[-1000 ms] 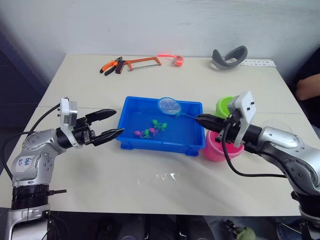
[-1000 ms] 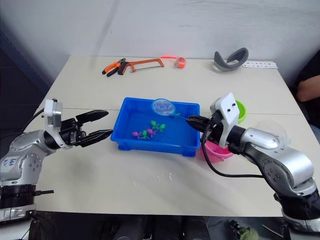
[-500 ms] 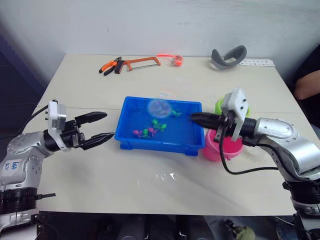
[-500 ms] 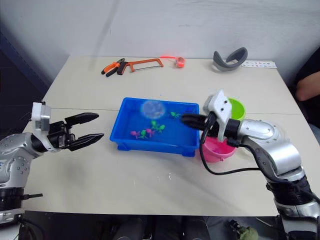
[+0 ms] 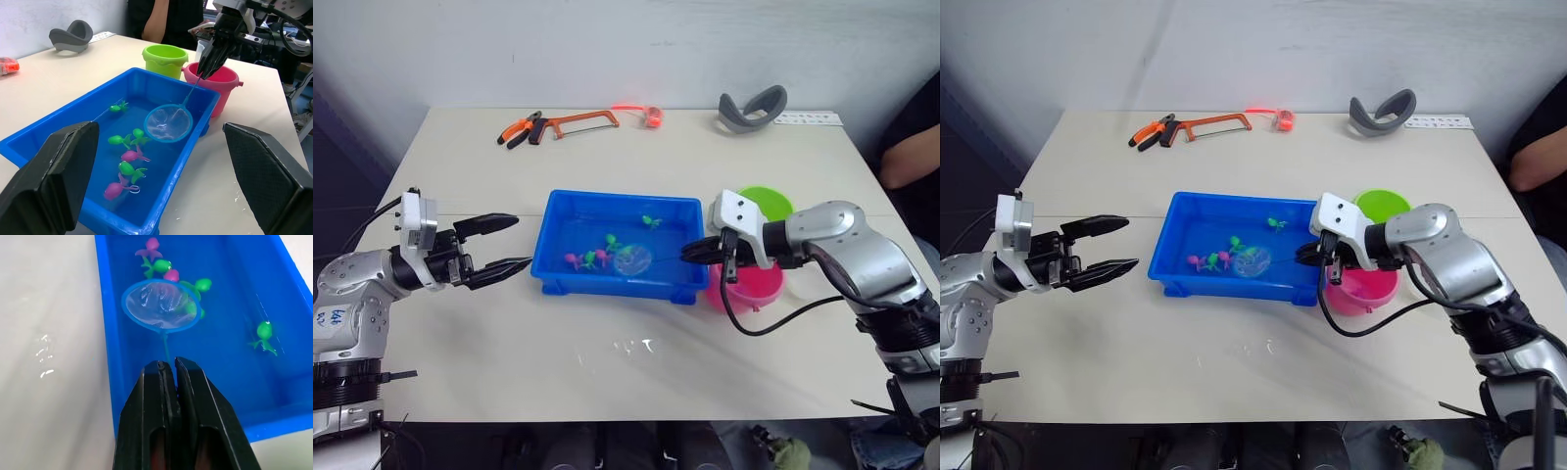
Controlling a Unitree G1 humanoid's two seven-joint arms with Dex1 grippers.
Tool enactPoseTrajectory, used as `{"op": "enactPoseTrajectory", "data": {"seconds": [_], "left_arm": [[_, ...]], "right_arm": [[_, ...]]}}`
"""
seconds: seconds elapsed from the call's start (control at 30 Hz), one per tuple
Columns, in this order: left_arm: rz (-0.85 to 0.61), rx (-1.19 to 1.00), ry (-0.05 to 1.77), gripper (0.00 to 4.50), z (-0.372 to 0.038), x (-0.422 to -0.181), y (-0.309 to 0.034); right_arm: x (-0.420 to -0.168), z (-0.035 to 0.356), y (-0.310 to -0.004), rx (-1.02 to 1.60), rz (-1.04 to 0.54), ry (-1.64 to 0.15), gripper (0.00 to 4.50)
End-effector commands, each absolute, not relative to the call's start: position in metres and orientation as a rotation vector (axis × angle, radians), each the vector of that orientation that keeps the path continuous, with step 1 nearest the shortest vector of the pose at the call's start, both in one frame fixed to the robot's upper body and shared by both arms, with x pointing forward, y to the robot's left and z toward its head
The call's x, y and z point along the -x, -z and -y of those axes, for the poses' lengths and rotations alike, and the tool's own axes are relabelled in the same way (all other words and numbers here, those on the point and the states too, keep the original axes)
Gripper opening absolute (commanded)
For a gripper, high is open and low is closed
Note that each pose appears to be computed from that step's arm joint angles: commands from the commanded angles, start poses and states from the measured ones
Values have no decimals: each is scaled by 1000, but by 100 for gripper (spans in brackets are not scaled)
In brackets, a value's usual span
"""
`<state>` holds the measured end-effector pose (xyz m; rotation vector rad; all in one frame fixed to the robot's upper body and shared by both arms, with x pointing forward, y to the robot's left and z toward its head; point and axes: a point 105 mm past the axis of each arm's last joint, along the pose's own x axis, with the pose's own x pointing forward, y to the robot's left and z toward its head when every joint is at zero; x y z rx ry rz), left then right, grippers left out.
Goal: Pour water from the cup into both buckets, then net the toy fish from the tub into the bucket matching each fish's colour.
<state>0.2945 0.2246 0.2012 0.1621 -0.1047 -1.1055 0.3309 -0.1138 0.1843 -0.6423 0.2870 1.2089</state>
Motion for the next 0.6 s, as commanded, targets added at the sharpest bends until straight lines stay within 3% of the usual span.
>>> {"op": "enactPoseTrajectory", "data": {"seconds": [0.03, 0.17, 0.6], "left_arm": [[121, -199, 1094, 441, -229, -295, -210], [125, -201, 1090, 441, -229, -294, -210], [114, -206, 1063, 441, -237, -294, -210]], "right_arm": [[-328, 105, -188, 687, -281, -1279, 0], [-325, 96, -183, 676, -313, -1343, 0], [-345, 69, -173, 690, -301, -1317, 0]]}}
